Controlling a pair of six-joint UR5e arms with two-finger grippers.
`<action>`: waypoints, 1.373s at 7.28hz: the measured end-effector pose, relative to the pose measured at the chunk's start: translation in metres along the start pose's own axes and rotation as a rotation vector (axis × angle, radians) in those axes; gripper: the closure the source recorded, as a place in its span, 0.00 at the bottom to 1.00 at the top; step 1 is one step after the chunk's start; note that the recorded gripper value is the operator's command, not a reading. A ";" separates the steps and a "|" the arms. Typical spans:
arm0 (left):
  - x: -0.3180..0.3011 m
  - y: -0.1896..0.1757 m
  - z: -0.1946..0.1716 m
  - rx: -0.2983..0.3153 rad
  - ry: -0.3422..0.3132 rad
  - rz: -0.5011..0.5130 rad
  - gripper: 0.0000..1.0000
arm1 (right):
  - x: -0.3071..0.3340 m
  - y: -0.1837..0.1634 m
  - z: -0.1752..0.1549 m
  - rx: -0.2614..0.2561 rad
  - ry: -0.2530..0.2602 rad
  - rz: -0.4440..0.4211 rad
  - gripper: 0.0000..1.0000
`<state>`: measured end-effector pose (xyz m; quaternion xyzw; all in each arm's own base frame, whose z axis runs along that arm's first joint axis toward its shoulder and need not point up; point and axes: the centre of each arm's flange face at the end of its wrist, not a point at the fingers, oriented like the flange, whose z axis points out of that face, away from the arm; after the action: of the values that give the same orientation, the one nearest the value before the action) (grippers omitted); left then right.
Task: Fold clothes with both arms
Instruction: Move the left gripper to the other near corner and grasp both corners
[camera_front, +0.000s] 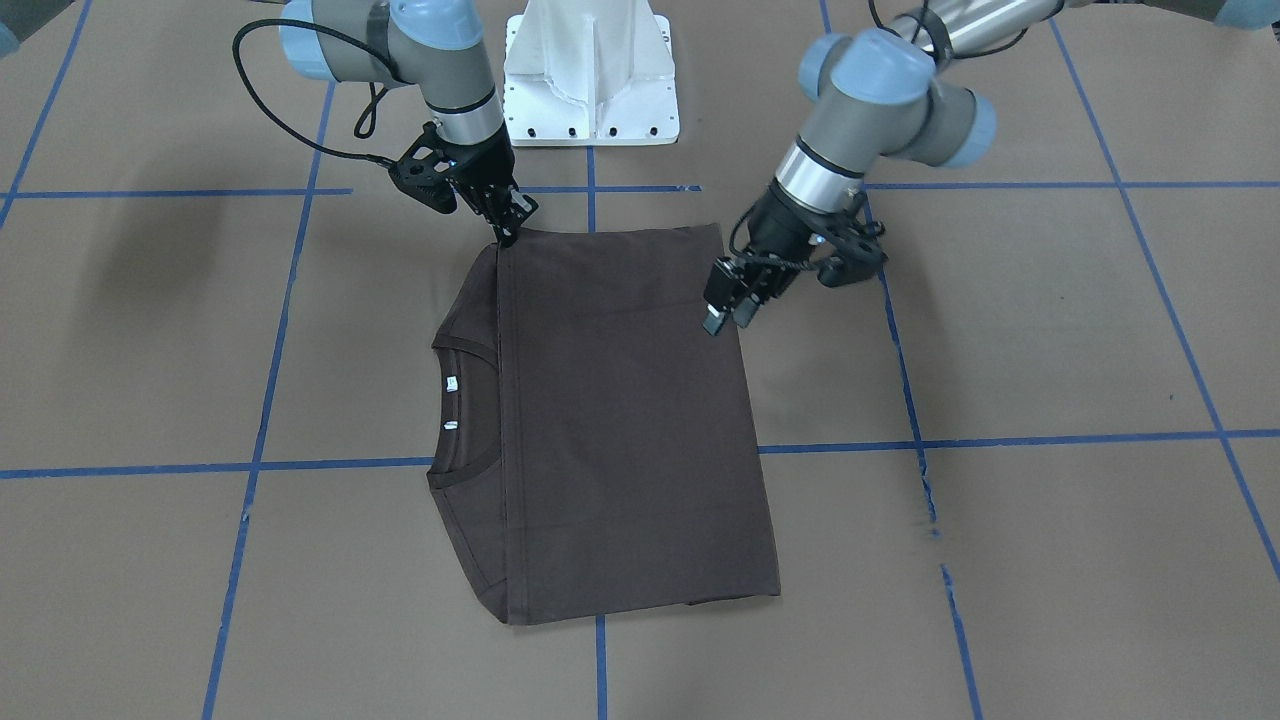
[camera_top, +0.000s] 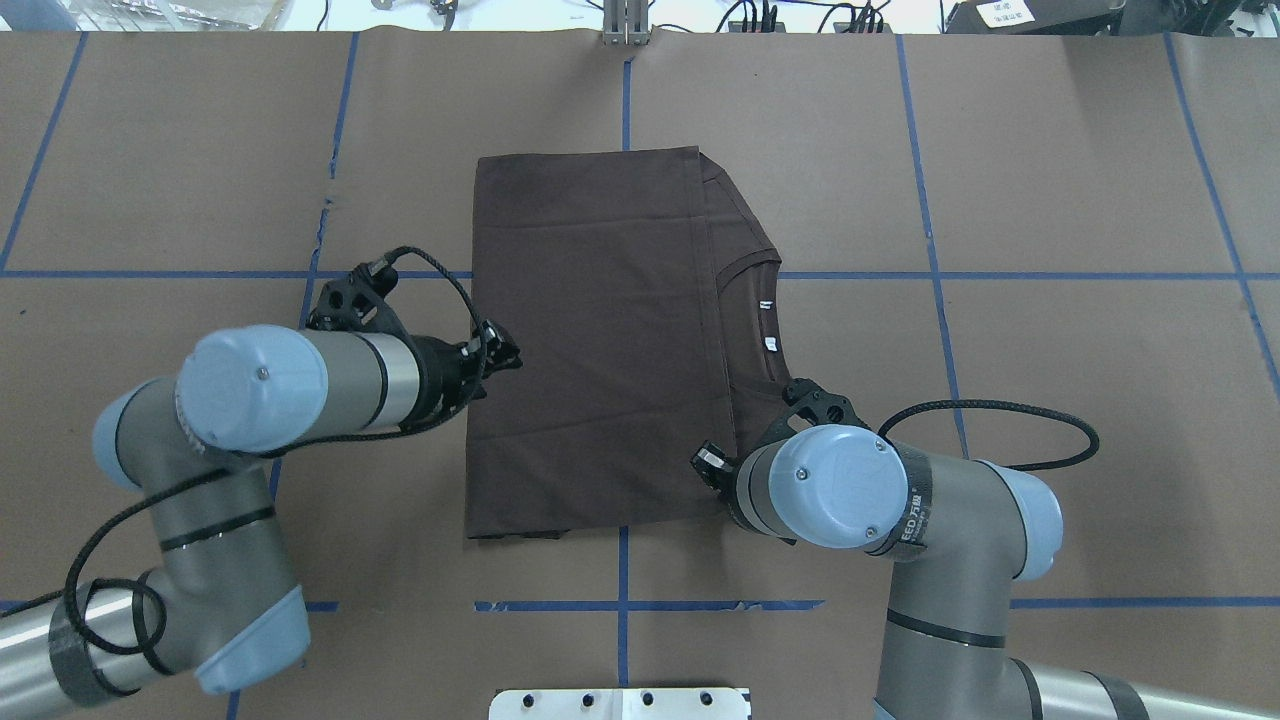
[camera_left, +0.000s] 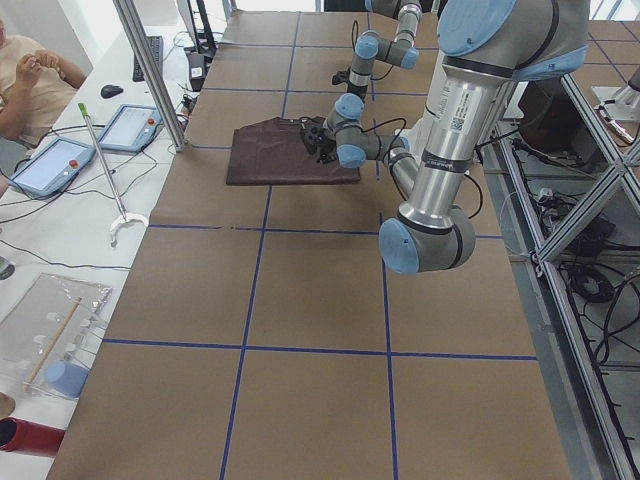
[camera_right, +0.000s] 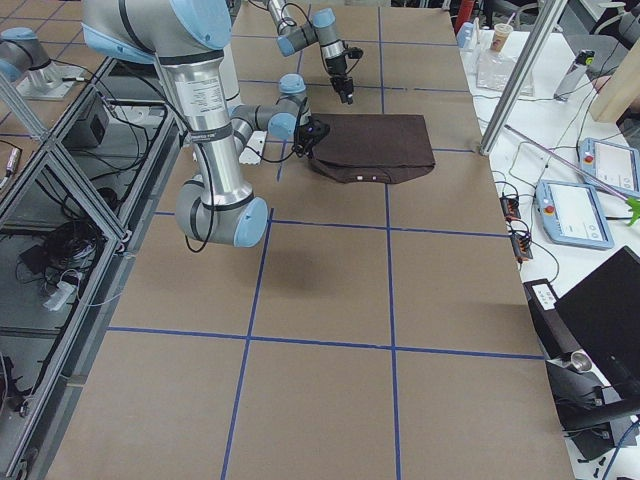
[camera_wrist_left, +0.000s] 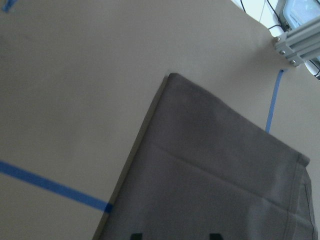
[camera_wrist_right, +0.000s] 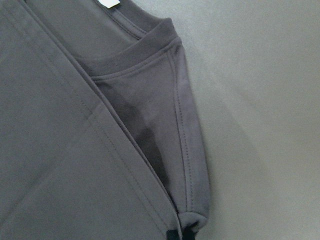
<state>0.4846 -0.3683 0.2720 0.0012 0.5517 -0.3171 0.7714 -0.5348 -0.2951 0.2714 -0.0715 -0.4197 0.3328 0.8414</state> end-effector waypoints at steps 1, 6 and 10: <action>-0.021 0.020 -0.004 0.000 -0.027 -0.030 0.35 | 0.000 -0.001 -0.001 0.000 -0.001 0.001 1.00; -0.085 0.084 0.008 -0.029 -0.121 -0.093 0.37 | 0.000 0.000 -0.003 0.000 -0.001 0.000 1.00; -0.093 0.092 0.020 -0.029 -0.143 -0.086 0.87 | 0.000 -0.001 -0.004 0.001 -0.002 0.001 1.00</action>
<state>0.5288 -0.2569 0.3268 -0.0564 0.4991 -0.3409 0.7947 -0.5311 -0.2951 0.2689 -0.0709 -0.4205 0.3336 0.8408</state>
